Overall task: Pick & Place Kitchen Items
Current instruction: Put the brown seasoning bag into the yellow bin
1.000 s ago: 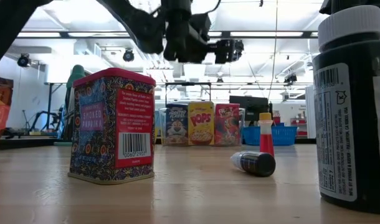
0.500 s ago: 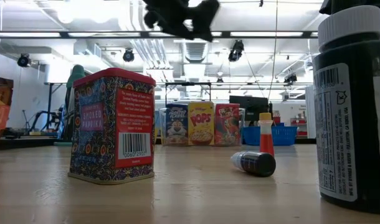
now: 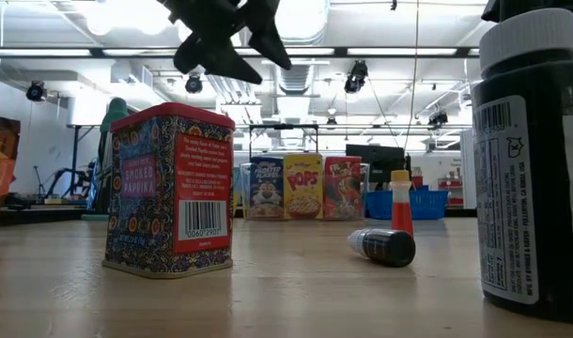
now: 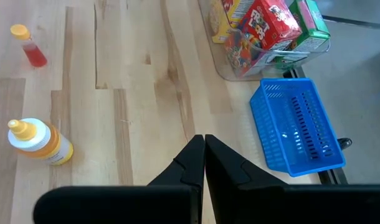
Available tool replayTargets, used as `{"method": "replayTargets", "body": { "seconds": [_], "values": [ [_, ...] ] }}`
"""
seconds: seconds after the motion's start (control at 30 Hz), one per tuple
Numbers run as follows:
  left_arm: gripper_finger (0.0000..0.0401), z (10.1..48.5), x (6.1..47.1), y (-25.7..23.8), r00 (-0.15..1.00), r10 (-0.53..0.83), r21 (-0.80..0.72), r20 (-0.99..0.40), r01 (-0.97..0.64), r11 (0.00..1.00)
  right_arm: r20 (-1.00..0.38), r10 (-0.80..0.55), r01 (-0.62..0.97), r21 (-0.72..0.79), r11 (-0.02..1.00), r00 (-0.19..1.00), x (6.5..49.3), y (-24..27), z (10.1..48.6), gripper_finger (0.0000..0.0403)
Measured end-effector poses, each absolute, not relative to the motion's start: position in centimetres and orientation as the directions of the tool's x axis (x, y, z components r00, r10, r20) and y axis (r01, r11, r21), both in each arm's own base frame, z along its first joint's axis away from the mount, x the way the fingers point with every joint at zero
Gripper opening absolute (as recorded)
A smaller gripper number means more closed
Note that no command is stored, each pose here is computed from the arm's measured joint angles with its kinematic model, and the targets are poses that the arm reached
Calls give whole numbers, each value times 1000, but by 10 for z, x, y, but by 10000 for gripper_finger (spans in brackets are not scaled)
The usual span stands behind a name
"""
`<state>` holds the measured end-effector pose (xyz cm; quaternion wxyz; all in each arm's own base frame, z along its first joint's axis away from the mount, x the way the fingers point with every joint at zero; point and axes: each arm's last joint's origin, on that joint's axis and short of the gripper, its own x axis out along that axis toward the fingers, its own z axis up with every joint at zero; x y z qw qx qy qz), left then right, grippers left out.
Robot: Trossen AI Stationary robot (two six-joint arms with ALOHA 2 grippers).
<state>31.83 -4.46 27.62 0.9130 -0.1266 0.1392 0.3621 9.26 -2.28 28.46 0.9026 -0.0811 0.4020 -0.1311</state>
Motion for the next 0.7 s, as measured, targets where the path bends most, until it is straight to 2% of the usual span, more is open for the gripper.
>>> {"method": "replayTargets", "body": {
  "seconds": [0.27,0.5,0.7],
  "values": [
    [298,260,330,-51,739,544,-171,-398,-643,747,-704,-302,172,-252,952,642,93,-23,285,8],
    [298,258,338,-56,779,507,-229,-369,-604,763,-704,-302,171,-252,952,643,93,-23,285,8],
    [298,261,338,-57,788,504,-220,-354,-594,774,-704,-302,172,-252,952,642,93,-23,285,8]
  ]
}}
